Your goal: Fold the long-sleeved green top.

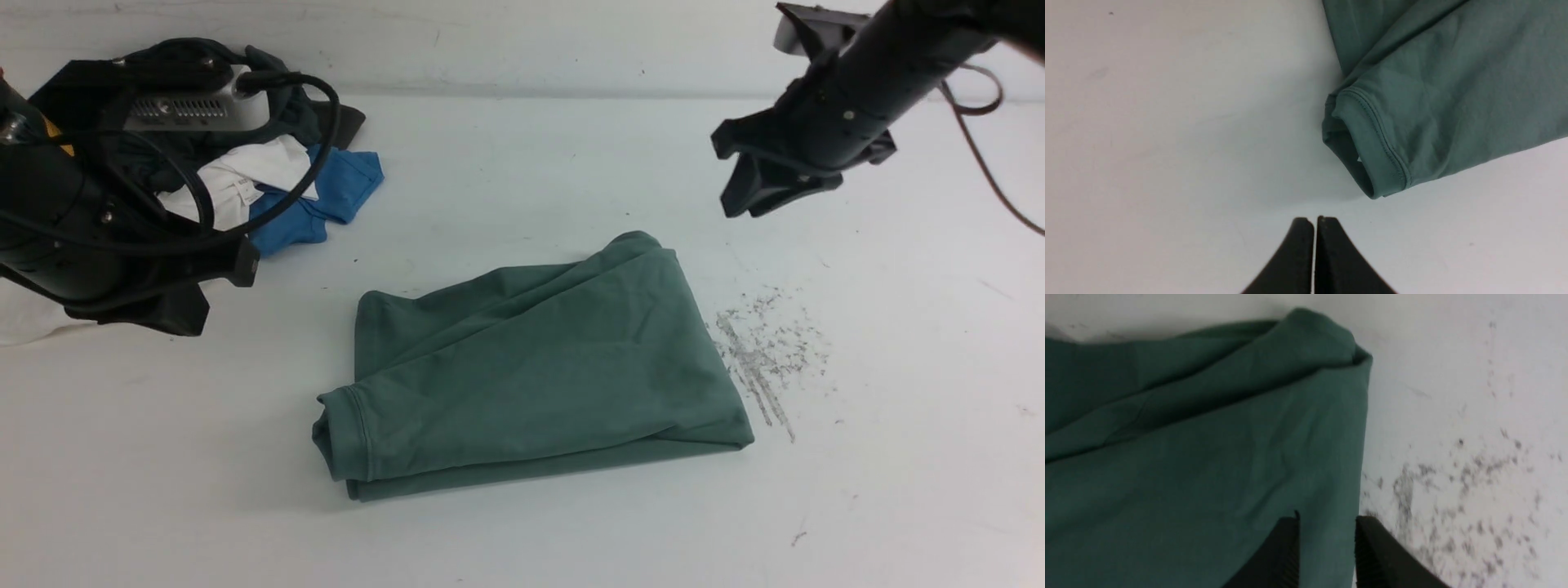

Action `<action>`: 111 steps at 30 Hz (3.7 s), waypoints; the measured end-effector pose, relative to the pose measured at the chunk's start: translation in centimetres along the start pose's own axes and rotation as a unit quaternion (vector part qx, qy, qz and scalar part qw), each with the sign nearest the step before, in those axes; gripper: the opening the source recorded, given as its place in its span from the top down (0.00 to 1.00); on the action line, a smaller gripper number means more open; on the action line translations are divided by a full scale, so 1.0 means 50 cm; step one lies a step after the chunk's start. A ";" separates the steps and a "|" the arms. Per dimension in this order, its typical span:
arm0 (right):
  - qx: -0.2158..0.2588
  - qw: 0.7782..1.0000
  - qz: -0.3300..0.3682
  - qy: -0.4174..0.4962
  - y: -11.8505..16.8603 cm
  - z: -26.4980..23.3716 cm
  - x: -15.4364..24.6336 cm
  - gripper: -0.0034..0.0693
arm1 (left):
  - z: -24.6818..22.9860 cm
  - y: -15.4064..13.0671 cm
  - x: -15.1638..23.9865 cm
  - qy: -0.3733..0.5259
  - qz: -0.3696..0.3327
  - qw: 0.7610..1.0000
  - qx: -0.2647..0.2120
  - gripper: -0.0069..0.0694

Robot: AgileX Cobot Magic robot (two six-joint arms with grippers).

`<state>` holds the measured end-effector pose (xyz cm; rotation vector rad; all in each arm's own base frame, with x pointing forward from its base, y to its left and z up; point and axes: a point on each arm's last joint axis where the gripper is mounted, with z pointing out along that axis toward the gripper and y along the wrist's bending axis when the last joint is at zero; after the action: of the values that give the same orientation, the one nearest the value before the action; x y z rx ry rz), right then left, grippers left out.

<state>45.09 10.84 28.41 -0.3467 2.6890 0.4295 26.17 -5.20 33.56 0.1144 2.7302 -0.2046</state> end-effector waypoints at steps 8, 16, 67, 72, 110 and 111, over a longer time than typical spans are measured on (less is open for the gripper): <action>0.017 0.996 0.019 0.086 0.005 0.116 0.048 0.46 | 0.000 0.000 0.007 0.020 0.008 1.000 0.001 0.91; 0.076 0.989 -0.042 0.121 0.038 0.150 0.073 0.48 | 0.000 -0.002 0.008 0.021 0.006 1.000 0.007 0.91; 0.112 0.993 -0.007 0.020 0.087 -0.199 0.230 0.27 | -0.160 -0.009 0.112 -0.068 0.049 0.996 0.017 0.91; 0.131 0.986 -0.018 -0.101 0.105 -0.362 0.327 0.46 | -0.202 -0.010 0.140 -0.108 0.053 0.993 0.019 0.91; 0.064 0.988 -0.135 -0.037 0.134 -0.280 0.207 0.97 | -0.121 -0.035 0.065 -0.093 0.044 0.991 0.089 0.91; 0.064 0.988 -0.138 -0.036 0.134 -0.275 0.201 0.97 | -0.118 -0.035 0.063 -0.093 0.044 0.991 0.089 0.91</action>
<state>29.43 10.52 37.94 -0.6408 2.5331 0.1818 20.84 -5.81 37.91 0.2519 2.5110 -0.4120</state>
